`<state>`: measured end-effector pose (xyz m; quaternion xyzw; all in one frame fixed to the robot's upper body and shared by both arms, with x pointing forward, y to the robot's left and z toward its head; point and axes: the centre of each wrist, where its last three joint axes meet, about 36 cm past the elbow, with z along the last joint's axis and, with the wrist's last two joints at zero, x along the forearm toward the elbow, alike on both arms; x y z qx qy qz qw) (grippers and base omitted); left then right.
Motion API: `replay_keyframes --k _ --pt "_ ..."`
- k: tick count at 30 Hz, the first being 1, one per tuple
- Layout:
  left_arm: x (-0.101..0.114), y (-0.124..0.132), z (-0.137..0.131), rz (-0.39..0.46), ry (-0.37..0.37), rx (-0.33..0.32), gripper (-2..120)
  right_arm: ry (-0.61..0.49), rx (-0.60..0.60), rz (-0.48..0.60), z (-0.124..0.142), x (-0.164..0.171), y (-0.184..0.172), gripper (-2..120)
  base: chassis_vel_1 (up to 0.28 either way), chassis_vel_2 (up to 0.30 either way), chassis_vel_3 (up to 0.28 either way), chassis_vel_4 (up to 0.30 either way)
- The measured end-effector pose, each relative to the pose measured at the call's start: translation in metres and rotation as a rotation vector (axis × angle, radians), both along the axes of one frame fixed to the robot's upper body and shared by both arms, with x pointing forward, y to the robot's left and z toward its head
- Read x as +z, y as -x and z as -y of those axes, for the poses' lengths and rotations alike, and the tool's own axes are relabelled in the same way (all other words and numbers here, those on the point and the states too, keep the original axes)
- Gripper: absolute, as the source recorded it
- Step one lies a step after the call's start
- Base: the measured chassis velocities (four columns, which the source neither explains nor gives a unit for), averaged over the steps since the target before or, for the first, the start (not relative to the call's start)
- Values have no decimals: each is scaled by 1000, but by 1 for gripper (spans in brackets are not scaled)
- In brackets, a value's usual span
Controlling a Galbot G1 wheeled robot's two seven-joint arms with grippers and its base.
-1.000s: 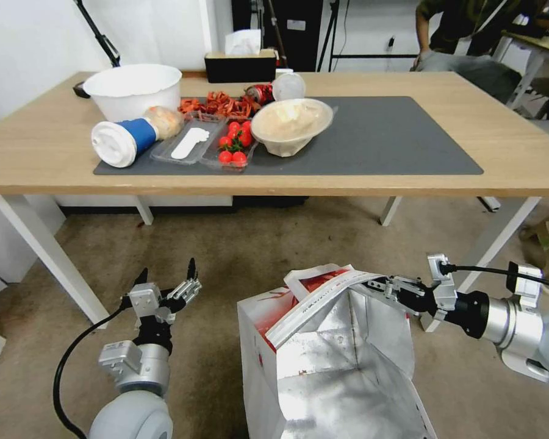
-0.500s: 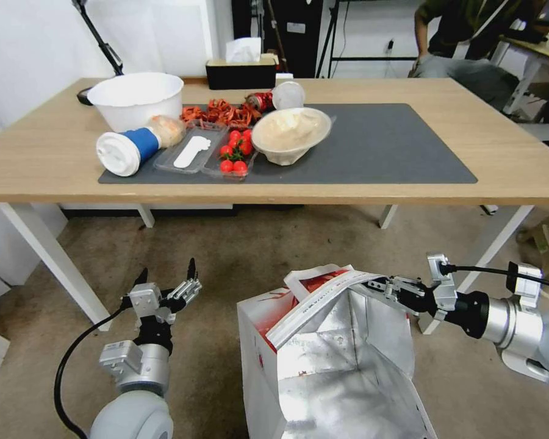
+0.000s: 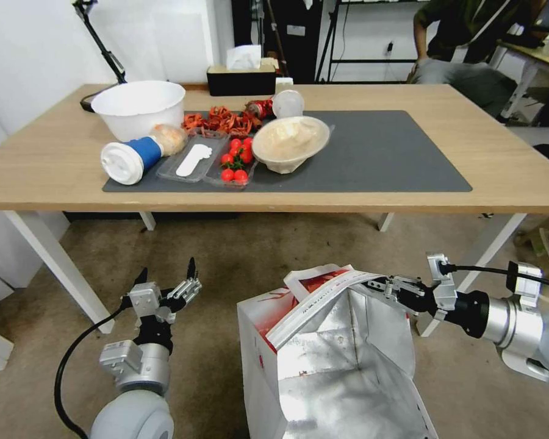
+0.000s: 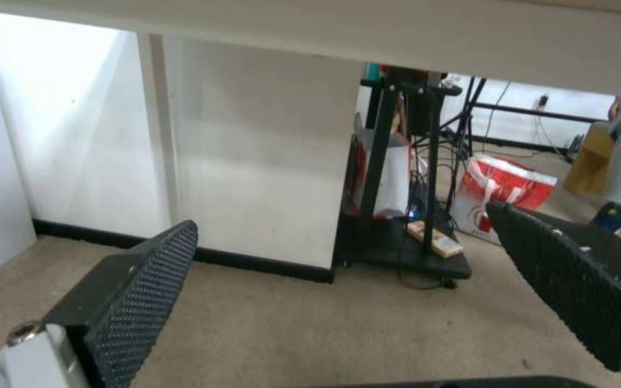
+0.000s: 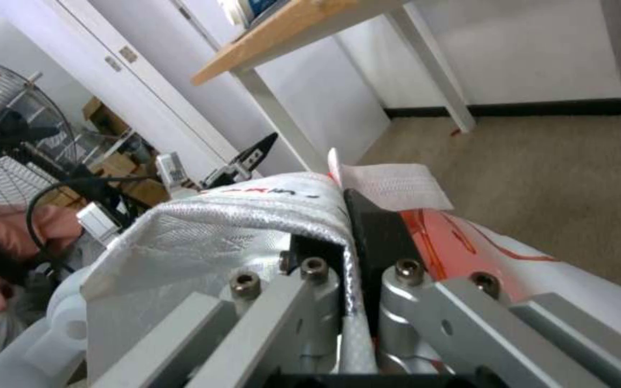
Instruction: Pick up the food delivery bag from the floor and place it on the table.
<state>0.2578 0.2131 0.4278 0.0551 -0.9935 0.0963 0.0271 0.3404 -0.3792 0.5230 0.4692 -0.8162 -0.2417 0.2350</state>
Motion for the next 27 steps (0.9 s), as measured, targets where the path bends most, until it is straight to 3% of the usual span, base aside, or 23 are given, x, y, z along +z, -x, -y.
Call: replay_keyframes --k 27 --pt "0 1 0 -2 -2 2 100 4 10 9 0 2 -1 0 0 0 0 0"
